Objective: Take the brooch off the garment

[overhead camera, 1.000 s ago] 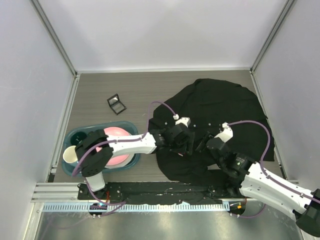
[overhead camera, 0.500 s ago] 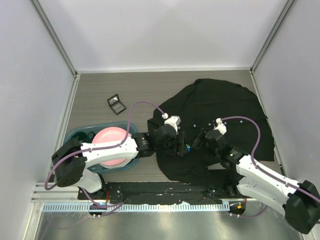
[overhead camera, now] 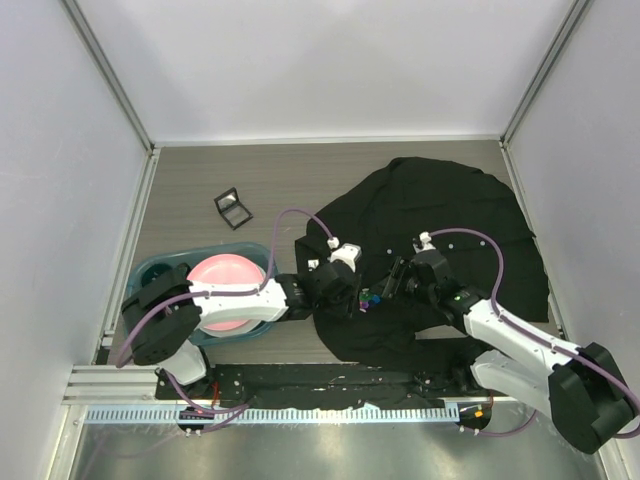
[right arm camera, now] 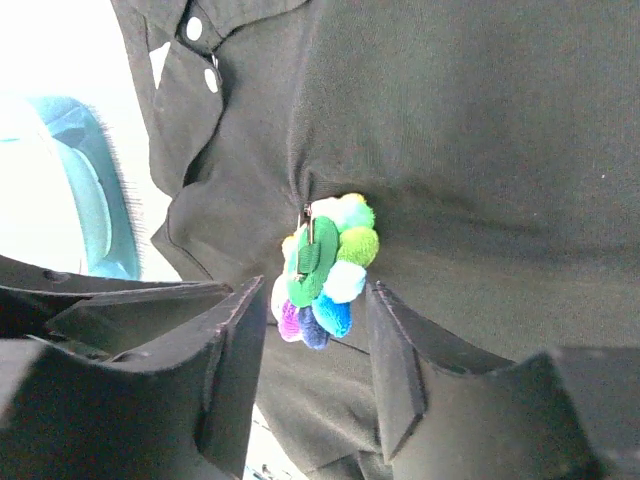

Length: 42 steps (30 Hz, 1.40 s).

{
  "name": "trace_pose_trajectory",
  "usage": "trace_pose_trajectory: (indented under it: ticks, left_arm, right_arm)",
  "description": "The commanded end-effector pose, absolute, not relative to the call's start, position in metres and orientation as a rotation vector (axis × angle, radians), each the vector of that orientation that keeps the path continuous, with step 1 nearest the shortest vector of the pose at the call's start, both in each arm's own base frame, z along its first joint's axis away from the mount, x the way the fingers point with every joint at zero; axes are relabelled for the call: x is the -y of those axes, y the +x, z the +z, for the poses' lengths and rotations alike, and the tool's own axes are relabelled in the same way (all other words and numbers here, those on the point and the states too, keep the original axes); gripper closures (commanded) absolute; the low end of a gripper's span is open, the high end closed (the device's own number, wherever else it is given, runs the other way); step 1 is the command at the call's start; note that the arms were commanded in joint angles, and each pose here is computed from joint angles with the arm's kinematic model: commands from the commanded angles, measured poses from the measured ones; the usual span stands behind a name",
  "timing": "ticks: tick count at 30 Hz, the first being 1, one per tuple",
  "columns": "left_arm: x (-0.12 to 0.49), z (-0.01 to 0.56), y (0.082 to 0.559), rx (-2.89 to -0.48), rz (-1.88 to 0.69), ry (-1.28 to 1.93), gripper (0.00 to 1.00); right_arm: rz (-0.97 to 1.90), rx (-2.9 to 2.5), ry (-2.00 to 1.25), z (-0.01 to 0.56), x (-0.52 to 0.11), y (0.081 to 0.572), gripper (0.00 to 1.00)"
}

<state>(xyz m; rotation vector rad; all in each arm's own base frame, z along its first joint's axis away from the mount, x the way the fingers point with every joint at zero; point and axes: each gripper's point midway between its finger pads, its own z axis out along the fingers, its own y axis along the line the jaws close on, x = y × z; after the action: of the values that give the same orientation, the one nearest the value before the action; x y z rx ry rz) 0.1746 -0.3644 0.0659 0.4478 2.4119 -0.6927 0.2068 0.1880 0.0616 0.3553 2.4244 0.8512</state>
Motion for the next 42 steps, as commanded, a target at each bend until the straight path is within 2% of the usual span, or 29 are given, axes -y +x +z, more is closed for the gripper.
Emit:
trace_pose_trajectory:
  ticks: [1,5,11,16,20,24,30,38,42]
  left_arm:
    - [0.371,0.074,0.196,-2.351,-0.618,0.446,0.61]
    - [0.376,0.076,0.201,-2.37,-0.636,0.4,0.6]
    - [0.379,0.081,0.188,-2.446,-0.856,0.186,0.43]
    - [0.382,0.084,0.183,-2.433,-1.056,-0.017,0.37]
    - [0.389,0.081,0.183,-2.455,-1.228,-0.221,0.37]
    - [0.397,0.086,0.186,-2.372,-1.406,-0.348,0.39]
    - [0.402,0.075,0.189,-2.337,-1.509,-0.489,0.4]
    - [0.393,0.064,0.189,-2.337,-1.469,-0.551,0.54]
    - [0.384,0.058,0.193,-2.339,-1.398,-0.58,0.54]
  right_arm:
    - [0.889,-2.383,0.291,0.07,-0.191,0.212,0.53]
    - [0.892,-2.388,0.292,0.066,-0.191,0.213,0.54]
    - [0.912,-2.419,0.289,0.056,-0.193,0.208,0.55]
    - [0.94,-2.417,0.285,0.05,-0.194,0.202,0.66]
    - [0.972,-2.397,0.28,0.052,-0.195,0.199,0.72]
    - [1.014,-2.378,0.273,0.054,-0.198,0.198,0.76]
    - [1.113,-2.355,0.284,0.058,-0.208,0.194,0.8]
    - [1.136,-2.334,0.303,0.062,-0.208,0.194,0.8]
    - [1.139,-2.331,0.297,0.063,-0.209,0.195,0.79]
